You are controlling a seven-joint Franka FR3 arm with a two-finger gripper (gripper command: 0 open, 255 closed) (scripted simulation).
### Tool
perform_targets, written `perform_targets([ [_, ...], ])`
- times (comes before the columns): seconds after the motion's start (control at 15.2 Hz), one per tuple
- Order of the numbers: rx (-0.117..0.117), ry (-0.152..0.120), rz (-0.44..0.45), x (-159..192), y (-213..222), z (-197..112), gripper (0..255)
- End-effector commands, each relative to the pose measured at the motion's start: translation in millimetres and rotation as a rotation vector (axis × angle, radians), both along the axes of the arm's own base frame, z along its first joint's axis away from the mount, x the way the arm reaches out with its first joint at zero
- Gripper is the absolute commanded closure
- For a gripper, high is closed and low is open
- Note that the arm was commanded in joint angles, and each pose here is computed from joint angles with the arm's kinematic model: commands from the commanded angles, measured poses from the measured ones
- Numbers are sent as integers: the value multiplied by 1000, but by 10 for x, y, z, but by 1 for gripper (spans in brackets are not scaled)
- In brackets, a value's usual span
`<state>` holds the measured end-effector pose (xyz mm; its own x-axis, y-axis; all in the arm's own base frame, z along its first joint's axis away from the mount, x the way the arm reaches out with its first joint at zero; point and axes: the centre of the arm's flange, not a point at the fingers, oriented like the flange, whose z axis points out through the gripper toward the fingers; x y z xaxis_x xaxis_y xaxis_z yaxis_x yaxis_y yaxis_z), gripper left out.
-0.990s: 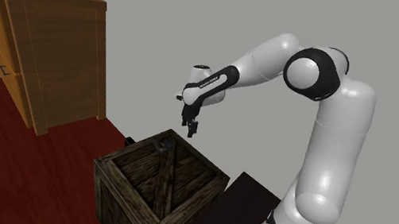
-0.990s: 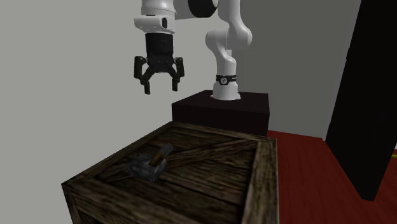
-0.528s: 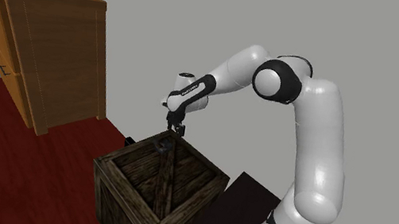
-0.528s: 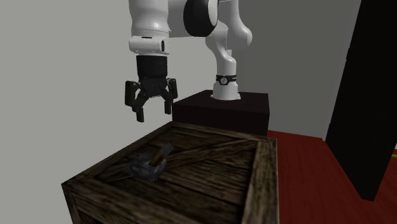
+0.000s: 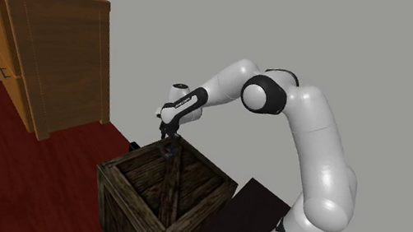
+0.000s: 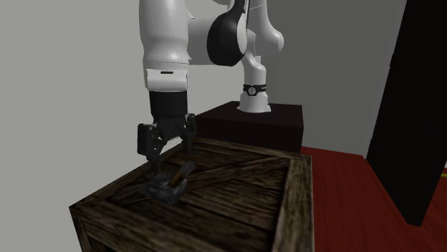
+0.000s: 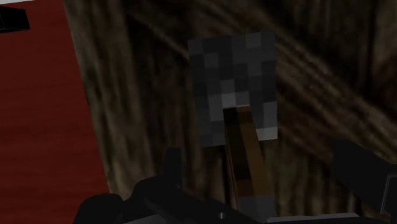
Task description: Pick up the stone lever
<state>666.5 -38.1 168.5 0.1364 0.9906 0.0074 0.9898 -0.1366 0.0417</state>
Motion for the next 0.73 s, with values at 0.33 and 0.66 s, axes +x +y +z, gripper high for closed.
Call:
perform_targets([
  [0.33,0,-1,3,14,-3,-296,0],
  [0.66,0,-1,3,16,-4,-292,255],
])
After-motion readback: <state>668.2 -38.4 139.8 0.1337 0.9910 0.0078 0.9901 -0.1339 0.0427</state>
